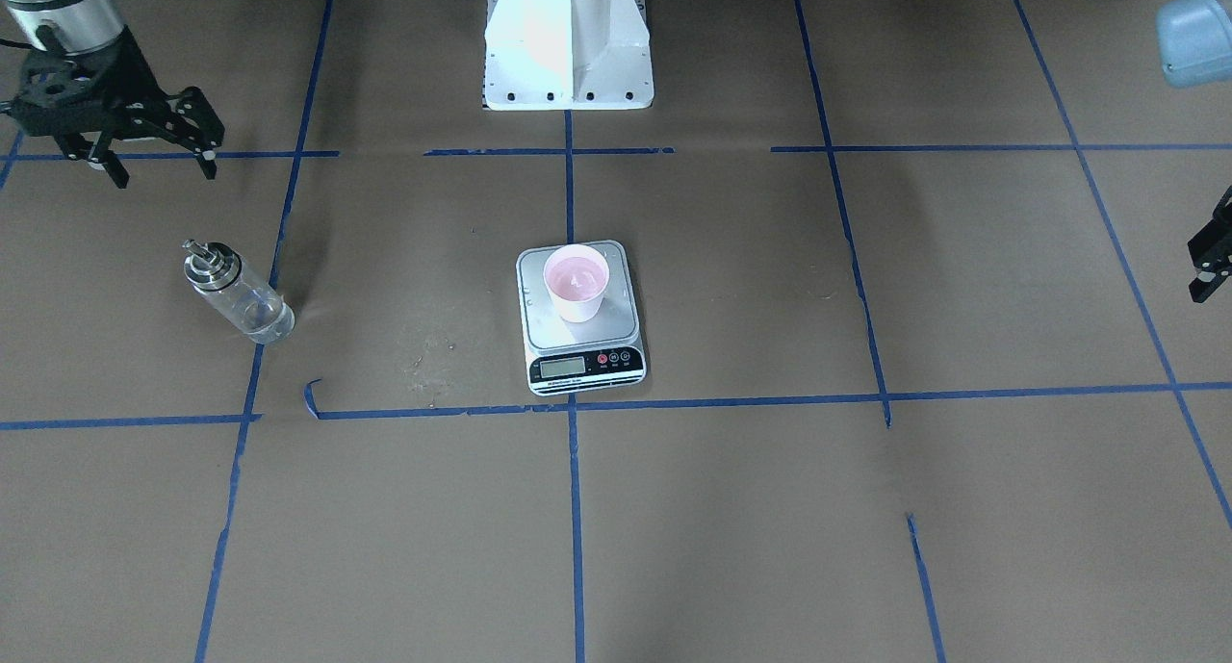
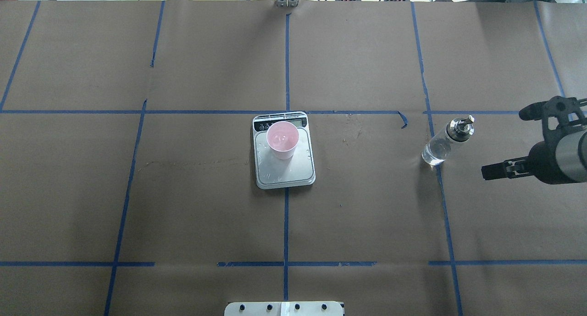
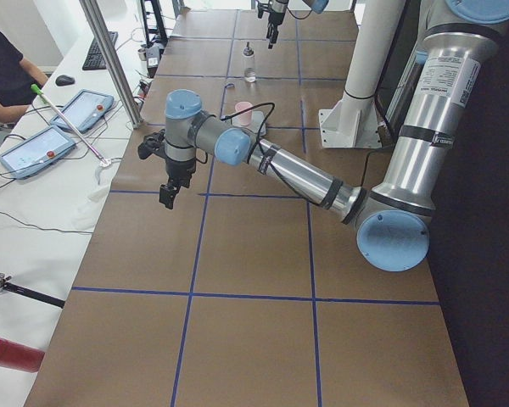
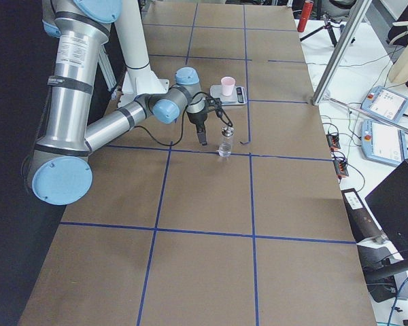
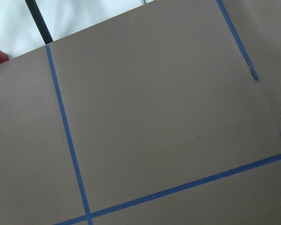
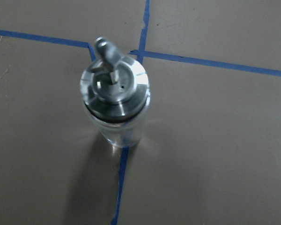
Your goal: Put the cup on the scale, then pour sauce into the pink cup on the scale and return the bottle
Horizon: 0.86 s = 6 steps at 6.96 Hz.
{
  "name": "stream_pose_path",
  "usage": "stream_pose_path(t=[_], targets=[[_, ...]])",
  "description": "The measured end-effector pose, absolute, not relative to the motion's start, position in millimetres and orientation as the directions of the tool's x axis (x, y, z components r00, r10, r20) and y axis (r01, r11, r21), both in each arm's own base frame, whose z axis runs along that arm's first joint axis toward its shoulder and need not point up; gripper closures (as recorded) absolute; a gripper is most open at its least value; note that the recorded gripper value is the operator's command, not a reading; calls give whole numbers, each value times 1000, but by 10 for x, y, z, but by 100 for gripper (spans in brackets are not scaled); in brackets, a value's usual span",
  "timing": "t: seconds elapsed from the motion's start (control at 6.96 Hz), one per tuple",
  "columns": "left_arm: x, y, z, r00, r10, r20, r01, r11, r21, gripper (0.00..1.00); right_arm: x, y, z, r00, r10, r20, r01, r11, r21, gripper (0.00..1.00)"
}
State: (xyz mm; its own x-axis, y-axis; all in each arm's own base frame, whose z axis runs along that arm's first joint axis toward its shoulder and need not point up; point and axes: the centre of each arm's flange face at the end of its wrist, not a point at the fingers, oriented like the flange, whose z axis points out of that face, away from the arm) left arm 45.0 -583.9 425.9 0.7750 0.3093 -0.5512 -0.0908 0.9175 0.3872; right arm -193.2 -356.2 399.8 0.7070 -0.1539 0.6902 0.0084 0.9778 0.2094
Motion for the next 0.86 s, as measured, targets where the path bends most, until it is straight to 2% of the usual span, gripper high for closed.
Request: stream_pose_path(t=[0.43,0.86], targets=[[442,-5826,4271,774,313,-550,-94,917,388,0,-1027,-4253,4248,597,-206,775,111,978,174,0],[234,-5657,4647,789,266,-554,-78,938,339,0,-194,-4821,5011,612,-325,720,193,945,263,0]])
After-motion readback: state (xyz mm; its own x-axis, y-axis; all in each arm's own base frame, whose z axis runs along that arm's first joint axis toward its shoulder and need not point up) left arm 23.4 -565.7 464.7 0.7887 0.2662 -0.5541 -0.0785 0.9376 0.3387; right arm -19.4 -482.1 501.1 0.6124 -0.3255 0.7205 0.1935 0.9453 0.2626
